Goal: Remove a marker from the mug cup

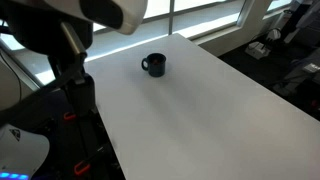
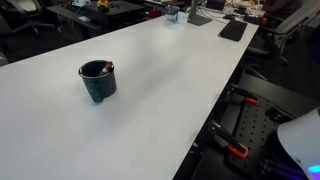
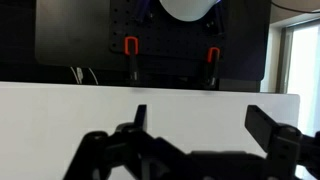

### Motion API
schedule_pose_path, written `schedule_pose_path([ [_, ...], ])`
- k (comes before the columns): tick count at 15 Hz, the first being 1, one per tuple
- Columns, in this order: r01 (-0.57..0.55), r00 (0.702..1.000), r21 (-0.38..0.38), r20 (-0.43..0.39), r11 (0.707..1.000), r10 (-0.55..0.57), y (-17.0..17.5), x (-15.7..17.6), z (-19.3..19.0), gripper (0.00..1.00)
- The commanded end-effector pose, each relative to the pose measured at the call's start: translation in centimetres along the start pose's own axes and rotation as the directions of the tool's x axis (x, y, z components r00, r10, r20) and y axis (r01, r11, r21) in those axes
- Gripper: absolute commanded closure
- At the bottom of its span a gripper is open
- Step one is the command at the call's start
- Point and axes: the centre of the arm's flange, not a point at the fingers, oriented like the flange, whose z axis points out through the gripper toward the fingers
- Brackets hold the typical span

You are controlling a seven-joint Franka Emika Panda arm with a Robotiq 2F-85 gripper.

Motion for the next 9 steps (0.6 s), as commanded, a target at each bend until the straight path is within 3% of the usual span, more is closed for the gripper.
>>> schedule_pose_path([
  [1,0.000,1.000,0.000,0.000,1.000,0.000,0.00,0.00,0.00,0.00],
  [9,-0.002,1.000,0.002,0.003,1.000,0.002,-0.04,0.36,0.03,0.00],
])
